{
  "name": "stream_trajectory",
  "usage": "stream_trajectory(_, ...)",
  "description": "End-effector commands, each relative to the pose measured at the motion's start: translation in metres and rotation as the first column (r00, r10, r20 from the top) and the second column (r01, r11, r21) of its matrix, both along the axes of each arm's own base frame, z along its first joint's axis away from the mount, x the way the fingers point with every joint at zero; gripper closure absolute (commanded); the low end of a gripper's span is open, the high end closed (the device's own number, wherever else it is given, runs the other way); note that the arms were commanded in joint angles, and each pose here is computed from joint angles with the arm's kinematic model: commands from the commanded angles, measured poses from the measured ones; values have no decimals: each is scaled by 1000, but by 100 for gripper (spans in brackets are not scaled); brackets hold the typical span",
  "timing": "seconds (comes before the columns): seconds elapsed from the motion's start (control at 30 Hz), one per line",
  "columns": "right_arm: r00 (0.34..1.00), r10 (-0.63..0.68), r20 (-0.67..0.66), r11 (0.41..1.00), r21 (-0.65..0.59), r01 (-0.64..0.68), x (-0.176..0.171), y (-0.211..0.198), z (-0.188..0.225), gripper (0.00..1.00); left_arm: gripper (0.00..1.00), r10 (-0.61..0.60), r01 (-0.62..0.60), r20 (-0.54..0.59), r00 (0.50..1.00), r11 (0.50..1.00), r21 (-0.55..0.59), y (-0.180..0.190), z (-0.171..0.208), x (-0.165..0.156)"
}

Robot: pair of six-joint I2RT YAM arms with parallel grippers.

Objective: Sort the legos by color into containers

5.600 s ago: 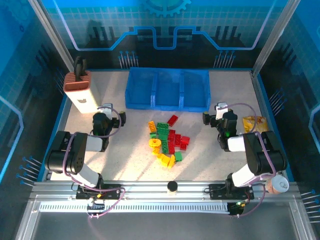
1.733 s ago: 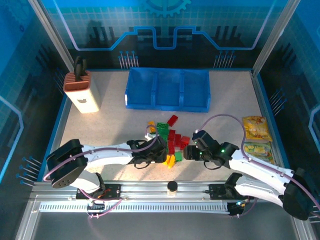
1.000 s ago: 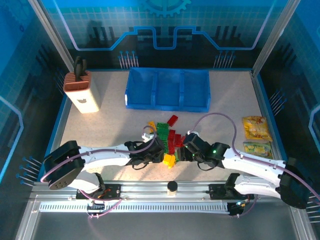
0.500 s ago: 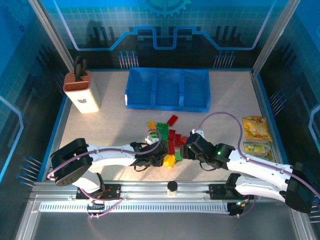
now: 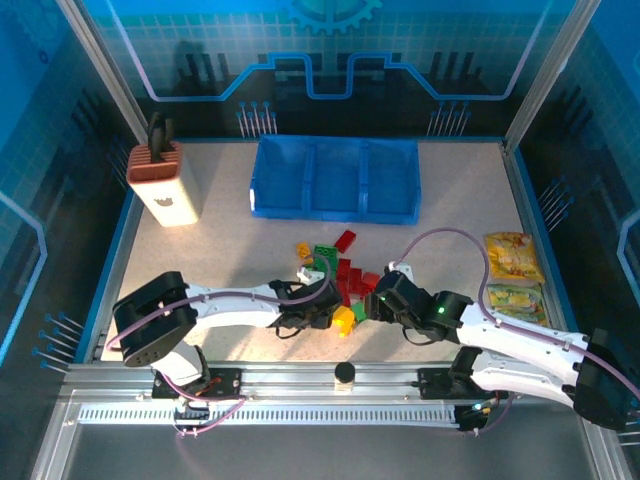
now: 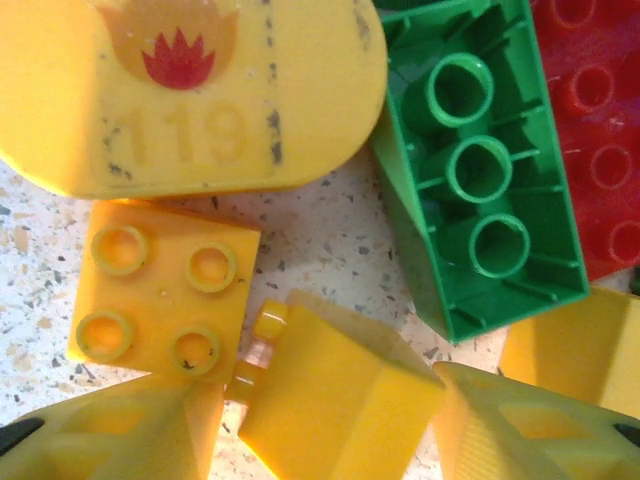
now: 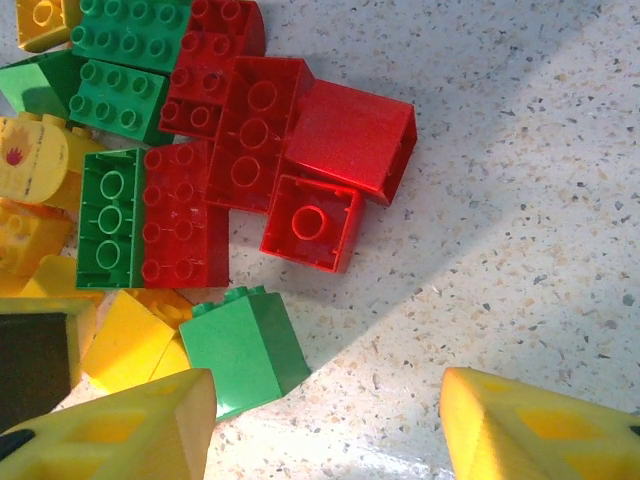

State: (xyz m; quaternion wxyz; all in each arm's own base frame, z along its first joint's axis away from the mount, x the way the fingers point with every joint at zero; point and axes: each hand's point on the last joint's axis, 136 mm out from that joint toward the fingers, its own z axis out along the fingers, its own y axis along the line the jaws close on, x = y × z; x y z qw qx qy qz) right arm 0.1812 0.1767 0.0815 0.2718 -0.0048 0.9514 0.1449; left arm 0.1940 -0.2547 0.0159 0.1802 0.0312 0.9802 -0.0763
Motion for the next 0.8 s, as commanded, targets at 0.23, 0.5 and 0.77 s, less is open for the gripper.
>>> stream_trajectory(0.23, 999, -31, 23, 999, 21, 30, 4, 0, 2, 39, 64, -12, 11, 33, 999, 999, 33, 7, 7, 5)
stream_trajectory(0.5, 998, -50, 35, 999, 11, 50, 9, -6, 3, 39, 68, -12, 13, 82, 997, 1000, -1, 12, 36, 1)
stream_trajectory(0.77, 998, -53, 29, 998, 20, 53, 13, -8, 1, 39, 68, -4, 11, 181, 983, 999, -39, 22, 85, 10)
